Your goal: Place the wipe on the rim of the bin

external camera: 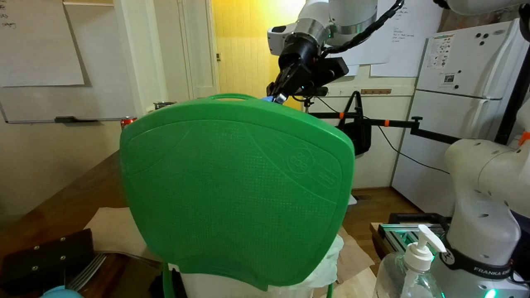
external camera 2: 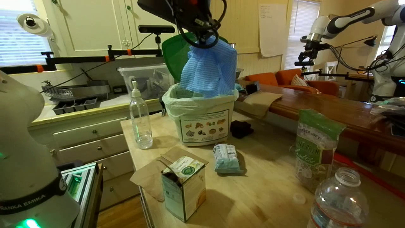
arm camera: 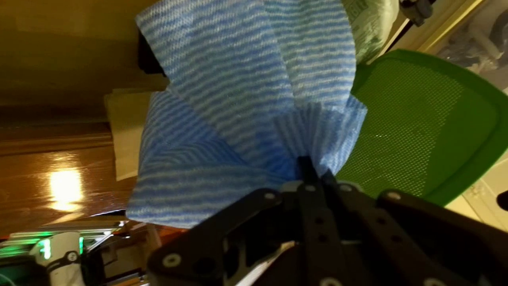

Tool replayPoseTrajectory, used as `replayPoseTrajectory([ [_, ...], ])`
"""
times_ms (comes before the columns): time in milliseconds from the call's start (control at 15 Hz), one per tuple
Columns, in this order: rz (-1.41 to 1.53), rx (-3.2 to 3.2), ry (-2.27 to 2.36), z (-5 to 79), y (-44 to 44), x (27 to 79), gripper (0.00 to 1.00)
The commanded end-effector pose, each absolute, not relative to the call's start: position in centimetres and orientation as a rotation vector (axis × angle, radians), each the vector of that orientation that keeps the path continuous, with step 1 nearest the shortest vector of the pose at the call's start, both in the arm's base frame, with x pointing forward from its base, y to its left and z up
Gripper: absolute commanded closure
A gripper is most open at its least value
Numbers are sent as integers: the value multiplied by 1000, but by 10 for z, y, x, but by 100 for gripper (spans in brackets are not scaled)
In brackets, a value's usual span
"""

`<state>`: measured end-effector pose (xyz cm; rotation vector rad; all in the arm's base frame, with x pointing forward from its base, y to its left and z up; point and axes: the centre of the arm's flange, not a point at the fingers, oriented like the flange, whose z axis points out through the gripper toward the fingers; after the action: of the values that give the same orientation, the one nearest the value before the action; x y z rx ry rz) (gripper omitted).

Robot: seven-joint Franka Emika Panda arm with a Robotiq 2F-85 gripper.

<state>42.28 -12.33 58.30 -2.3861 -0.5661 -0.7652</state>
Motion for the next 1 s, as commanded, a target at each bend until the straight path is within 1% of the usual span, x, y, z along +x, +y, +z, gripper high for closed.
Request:
replayPoseTrajectory([
  [0, -737, -2274, -669, 576, -119, 433, 100],
  [400, -734, -2113, -723, 545, -106, 447, 100],
  [933, -610, -2087, -683, 482, -119, 458, 100],
])
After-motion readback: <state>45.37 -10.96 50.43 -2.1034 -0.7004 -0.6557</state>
